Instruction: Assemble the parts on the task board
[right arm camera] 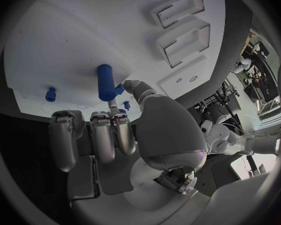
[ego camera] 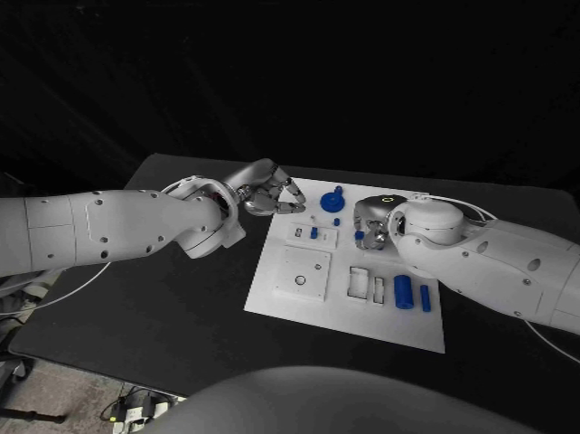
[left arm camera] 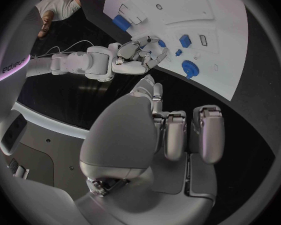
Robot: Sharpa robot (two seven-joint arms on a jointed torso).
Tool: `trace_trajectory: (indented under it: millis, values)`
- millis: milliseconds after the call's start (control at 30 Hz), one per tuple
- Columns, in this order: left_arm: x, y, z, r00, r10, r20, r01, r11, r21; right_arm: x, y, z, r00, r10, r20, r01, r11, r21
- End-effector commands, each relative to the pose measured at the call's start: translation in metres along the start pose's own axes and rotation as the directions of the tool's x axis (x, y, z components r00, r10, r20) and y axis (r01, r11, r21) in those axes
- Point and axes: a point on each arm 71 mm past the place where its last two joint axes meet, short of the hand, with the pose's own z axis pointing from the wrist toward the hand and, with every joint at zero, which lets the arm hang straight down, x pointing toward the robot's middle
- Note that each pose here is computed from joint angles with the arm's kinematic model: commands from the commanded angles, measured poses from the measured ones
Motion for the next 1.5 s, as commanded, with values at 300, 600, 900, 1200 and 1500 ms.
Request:
trace_trajectory:
  millis: [300, 600, 900, 1200, 1500]
  values:
    - [0.0033, -0.0013, 0.0015, 1.0, -0.002, -0.028, 0.002, 1.0, -0.004, 0.012, -0.002, 0.0, 0.998, -0.021, -0.063, 0.022, 1.0, 0.009]
    - [0.0045, -0.002, 0.0023, 0.999, -0.003, -0.034, 0.003, 1.0, -0.003, 0.009, -0.006, -0.002, 0.999, 0.043, 0.001, -0.043, 0.999, -0.007]
    - [0.0049, -0.0012, 0.0023, 0.999, -0.004, -0.039, 0.004, 1.0, -0.012, 0.004, -0.015, -0.004, 0.984, 0.163, 0.078, -0.161, 0.986, -0.036]
    - [0.0065, -0.0012, 0.0033, 0.999, -0.006, -0.053, 0.005, 1.0, -0.018, -0.005, -0.018, -0.012, 0.923, 0.371, 0.104, -0.363, 0.928, -0.089]
    - [0.0063, -0.0057, 0.0031, 0.998, 0.054, -0.041, -0.052, 0.998, 0.045, -0.014, -0.024, -0.025, 0.691, 0.722, -0.033, -0.723, 0.689, -0.062]
